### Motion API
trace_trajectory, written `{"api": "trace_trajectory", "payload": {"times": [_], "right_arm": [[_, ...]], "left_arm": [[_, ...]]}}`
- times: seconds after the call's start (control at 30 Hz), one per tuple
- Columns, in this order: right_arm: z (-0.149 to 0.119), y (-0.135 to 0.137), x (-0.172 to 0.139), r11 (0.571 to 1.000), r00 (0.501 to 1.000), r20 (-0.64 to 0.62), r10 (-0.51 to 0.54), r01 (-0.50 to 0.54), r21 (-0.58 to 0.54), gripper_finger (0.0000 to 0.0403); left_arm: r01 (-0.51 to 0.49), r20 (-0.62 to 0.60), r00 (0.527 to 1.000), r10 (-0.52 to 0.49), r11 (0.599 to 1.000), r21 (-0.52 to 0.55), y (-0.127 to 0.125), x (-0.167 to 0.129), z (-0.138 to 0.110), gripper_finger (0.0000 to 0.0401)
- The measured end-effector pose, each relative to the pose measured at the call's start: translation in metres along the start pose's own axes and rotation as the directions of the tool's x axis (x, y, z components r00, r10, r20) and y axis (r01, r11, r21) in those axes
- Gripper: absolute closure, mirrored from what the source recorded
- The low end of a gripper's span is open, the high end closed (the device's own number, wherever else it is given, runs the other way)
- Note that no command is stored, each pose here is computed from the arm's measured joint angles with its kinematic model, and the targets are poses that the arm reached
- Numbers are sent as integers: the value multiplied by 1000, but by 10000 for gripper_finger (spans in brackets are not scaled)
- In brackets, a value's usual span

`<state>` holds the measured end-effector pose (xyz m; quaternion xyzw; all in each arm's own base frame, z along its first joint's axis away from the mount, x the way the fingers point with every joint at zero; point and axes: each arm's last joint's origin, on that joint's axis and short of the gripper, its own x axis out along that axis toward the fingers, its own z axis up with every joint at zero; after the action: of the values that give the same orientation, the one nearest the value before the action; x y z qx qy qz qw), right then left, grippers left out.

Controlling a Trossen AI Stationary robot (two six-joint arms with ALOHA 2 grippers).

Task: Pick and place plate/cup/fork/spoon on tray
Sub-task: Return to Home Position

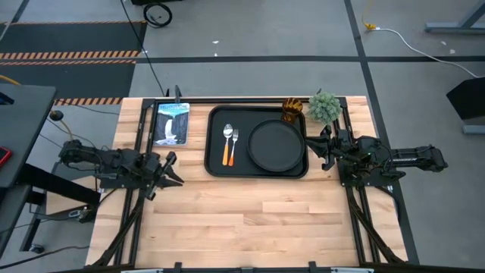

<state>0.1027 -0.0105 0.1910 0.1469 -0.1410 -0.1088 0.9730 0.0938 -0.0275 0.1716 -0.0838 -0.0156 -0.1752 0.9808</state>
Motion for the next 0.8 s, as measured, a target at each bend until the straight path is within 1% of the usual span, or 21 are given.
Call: {"api": "trace_trajectory", "payload": {"times": [0.13,0.8], "right_arm": [[0,0,0,1000,1000,0,0,0,0,334],[0,0,0,1000,1000,0,-1,1,-1,334]], "left_arm": [[10,46,999,-10,1000,3,-1,0,4,348],[9,55,998,-9,1000,5,-1,0,5,348]]}}
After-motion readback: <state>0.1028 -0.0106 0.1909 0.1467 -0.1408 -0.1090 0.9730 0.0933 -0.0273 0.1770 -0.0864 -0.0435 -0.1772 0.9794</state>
